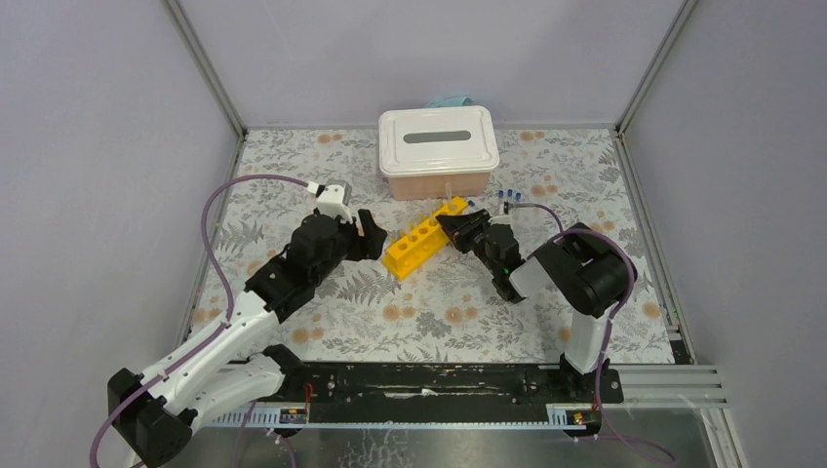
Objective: Organize the chemistry lab equipment
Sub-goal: Move the test tube rack to the center of the board.
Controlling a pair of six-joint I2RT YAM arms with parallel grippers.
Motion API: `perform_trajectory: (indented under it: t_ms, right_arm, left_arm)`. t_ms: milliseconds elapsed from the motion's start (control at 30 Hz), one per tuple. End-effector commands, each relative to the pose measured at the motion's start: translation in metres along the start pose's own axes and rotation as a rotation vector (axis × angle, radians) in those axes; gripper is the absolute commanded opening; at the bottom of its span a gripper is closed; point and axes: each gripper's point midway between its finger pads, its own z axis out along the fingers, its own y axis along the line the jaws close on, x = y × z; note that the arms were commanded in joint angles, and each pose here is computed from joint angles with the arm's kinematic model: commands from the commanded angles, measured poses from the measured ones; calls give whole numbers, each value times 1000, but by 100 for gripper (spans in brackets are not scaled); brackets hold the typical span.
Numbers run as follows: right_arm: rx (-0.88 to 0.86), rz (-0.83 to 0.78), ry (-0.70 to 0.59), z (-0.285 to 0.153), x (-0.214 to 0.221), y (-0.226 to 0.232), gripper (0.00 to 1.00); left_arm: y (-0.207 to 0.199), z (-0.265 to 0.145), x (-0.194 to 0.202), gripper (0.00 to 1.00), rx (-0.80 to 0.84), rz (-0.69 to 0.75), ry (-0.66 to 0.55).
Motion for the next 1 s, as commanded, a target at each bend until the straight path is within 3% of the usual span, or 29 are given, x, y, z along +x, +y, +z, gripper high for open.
perform_trajectory:
  t_ms: [0, 967]
  right_arm:
    - [-44, -18, -40, -3, -7, 5, 22]
    - [-192, 46, -65, -25, -15, 25, 12]
  left_arm:
    - [-6, 2, -14, 75, 12, 14, -60]
    - [-9, 1, -10, 75, -20, 55, -53]
